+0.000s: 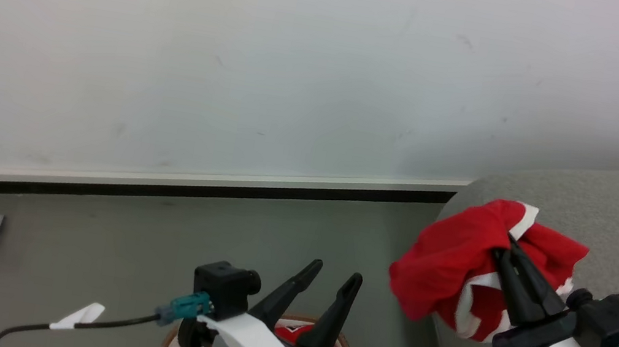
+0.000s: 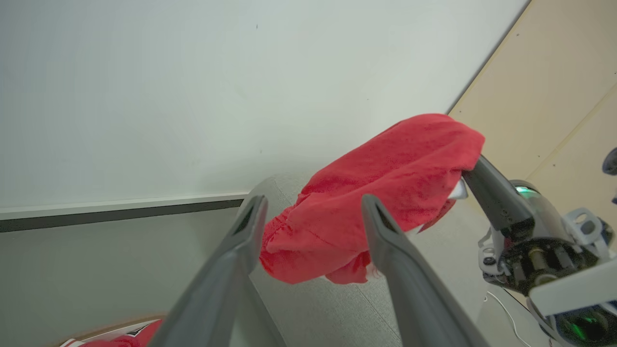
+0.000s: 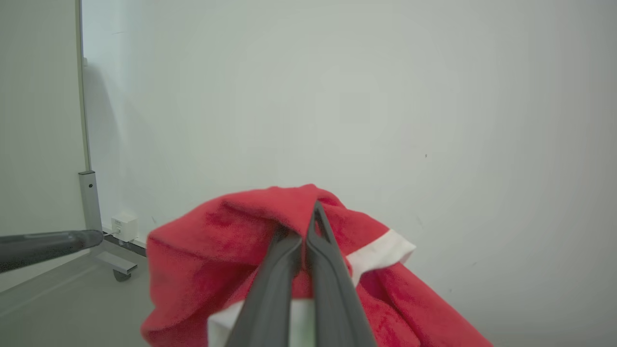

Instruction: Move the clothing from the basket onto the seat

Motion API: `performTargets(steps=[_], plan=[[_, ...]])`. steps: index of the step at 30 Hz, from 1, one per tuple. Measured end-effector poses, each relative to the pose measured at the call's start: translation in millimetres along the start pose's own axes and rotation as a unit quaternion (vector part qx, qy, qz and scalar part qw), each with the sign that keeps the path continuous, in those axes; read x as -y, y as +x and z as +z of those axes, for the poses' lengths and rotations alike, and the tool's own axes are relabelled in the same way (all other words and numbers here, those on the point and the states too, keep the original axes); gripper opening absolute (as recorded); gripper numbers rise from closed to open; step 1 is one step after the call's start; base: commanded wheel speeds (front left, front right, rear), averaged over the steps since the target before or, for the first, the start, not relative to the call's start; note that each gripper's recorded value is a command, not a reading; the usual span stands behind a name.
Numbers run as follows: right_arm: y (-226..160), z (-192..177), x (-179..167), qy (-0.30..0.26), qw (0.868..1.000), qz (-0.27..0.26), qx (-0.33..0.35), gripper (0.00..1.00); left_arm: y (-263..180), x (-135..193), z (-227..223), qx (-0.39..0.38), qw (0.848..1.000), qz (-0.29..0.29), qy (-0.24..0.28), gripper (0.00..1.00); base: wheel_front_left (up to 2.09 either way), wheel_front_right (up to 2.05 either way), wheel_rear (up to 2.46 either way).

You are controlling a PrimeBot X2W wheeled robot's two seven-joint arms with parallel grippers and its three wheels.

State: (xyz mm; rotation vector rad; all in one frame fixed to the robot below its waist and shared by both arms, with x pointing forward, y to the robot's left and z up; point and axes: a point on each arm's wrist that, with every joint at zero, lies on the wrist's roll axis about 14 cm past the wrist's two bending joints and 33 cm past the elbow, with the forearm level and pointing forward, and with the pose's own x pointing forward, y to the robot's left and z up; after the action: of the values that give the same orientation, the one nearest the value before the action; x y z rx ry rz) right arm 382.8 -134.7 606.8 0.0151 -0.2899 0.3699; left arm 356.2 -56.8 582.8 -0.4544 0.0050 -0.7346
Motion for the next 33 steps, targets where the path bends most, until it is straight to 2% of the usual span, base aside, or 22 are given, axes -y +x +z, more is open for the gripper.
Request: performTargets(steps=[6,11,17,21,26,33], plan=[[-25,23,51,-0.037,0.997,-0.062,0.004,0.00,14,27,-20,-0.023,0.998,-0.051,-0.003,1.00,0.00,0.00,0.00],[-59,38,92,-0.063,0.990,-0.127,0.003,0.00,27,50,-35,-0.039,0.995,-0.093,0.001,1.00,0.00,0.00,0.00],[-99,46,122,-0.075,0.979,-0.189,-0.011,0.00,37,78,-47,-0.052,0.988,-0.146,0.001,1.00,0.00,0.00,0.00],[-110,40,132,-0.067,0.975,-0.211,-0.026,0.00,41,90,-54,-0.062,0.983,-0.171,-0.004,1.00,0.00,0.00,0.00],[-107,32,154,-0.056,0.968,-0.244,-0.031,0.00,55,93,-56,-0.067,0.978,-0.200,0.004,1.00,0.00,0.00,0.00],[-62,21,215,-0.076,0.954,-0.287,-0.031,0.00,89,69,-59,-0.070,0.970,-0.232,0.027,1.00,0.00,0.00,0.00]])
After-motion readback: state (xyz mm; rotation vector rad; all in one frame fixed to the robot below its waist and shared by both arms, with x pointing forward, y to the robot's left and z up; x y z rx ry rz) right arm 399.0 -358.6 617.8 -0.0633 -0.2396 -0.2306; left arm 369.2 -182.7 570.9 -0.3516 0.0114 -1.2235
